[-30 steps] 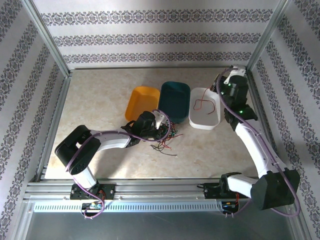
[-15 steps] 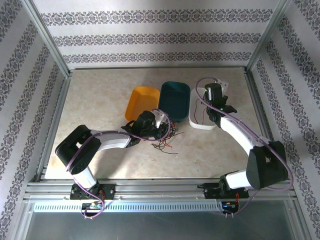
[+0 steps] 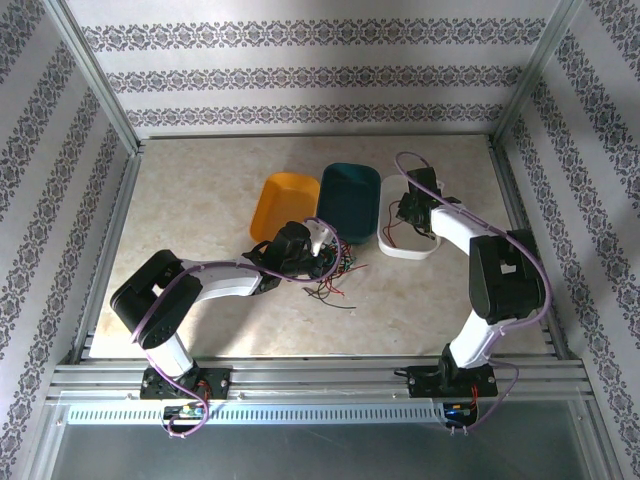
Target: Untangle the cables
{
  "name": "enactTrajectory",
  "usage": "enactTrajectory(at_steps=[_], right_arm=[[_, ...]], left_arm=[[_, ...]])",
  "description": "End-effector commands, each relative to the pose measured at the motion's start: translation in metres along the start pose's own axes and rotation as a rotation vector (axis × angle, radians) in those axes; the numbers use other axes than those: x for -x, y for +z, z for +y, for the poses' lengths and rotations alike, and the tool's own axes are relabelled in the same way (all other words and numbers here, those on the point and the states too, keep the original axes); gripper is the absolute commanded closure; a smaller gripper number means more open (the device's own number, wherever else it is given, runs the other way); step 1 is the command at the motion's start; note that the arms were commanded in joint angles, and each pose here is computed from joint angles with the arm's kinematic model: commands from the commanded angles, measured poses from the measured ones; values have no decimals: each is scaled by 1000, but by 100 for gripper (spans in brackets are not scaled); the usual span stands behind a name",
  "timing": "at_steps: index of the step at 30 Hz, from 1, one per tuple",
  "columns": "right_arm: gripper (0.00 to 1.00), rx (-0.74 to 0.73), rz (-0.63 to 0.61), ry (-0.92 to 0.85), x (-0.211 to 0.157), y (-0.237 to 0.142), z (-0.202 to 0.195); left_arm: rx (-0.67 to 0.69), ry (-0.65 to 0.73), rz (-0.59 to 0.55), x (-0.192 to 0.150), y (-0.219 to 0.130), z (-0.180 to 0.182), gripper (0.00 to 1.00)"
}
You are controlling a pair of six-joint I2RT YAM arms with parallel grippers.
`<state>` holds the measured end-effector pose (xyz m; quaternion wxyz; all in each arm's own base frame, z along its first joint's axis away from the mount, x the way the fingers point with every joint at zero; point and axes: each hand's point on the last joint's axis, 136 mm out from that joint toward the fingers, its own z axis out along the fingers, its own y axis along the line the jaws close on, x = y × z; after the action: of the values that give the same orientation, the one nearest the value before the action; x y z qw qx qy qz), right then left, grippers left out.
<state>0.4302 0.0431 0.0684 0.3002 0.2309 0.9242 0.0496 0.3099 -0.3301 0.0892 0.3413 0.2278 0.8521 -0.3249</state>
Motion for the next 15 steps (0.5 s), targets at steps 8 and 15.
enactTrajectory(at_steps=[8,15], right_arm=[[41,95,-113,16,32,-46,17],[39,149,-207,-54,37,-99,20]], left_arm=[[-30,13,-60,22,-5,-9,100],[-36,13,-52,20,-5,-10,100]])
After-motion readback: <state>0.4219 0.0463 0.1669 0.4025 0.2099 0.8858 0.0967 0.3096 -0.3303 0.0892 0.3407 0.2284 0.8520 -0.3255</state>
